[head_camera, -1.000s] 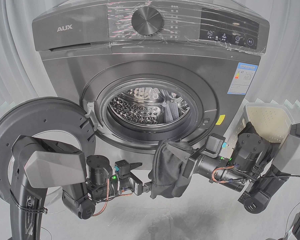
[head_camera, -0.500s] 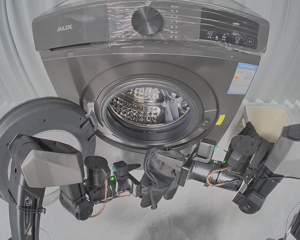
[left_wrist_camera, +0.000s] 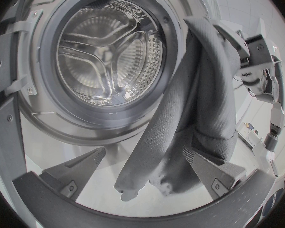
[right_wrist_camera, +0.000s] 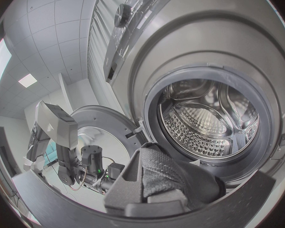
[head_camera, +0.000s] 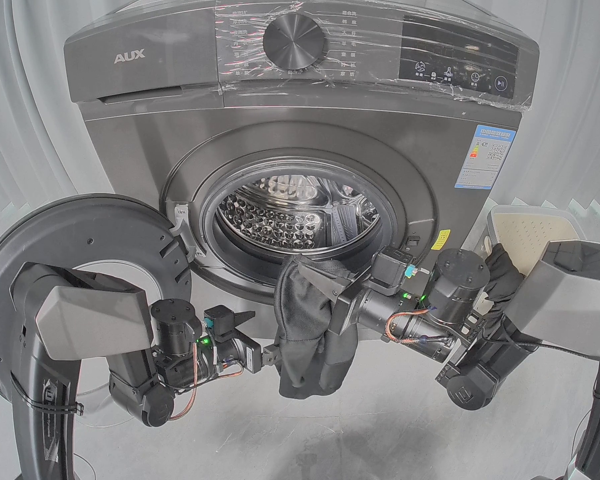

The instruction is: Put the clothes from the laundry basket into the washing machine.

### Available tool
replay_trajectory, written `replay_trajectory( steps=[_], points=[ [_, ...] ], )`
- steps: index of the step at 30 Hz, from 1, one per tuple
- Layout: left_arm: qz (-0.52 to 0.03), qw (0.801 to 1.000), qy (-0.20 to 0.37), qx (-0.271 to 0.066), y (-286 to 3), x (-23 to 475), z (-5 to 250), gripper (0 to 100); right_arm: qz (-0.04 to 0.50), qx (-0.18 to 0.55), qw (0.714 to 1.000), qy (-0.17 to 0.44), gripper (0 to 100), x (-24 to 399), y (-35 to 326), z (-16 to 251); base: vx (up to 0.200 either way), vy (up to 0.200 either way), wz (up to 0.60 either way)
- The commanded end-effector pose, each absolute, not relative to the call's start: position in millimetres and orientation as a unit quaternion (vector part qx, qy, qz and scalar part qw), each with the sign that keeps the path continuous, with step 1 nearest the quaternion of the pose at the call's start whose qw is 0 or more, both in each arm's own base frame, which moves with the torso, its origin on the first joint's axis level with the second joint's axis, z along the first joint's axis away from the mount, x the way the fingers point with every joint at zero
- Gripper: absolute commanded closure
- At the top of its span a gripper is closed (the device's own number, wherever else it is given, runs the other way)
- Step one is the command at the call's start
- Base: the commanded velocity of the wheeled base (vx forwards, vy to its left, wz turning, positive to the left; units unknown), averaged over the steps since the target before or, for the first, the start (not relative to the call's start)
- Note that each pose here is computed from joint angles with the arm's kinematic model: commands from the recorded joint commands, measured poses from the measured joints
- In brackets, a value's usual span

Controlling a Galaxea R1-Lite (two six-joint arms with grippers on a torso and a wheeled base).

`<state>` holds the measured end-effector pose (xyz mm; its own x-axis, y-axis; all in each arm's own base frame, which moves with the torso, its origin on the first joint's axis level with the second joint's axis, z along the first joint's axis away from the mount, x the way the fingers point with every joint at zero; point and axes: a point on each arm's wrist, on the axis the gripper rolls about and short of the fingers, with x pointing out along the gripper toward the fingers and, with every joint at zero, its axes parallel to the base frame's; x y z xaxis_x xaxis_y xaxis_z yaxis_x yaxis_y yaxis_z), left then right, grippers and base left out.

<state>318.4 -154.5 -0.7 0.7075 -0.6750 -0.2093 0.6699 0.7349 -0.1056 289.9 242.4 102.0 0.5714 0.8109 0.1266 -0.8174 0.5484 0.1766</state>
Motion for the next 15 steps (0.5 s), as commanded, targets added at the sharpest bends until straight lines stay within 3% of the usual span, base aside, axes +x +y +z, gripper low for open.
replay_trajectory(
  steps=[1, 15],
  points=[
    [-0.348, 0.931, 0.109, -0.014, -147.9, 327.3, 0.4, 0, 0.461, 0.104, 0.881, -0.006, 100, 292.8, 247.2, 93.9, 0.000, 0.000, 0.00],
    [-0.331, 0.941, 0.075, -0.019, -152.3, 358.5, -7.6, 0, 0.483, 0.105, 0.869, -0.005, 100, 275.4, 256.9, 100.4, 0.000, 0.000, 0.00]
  ],
)
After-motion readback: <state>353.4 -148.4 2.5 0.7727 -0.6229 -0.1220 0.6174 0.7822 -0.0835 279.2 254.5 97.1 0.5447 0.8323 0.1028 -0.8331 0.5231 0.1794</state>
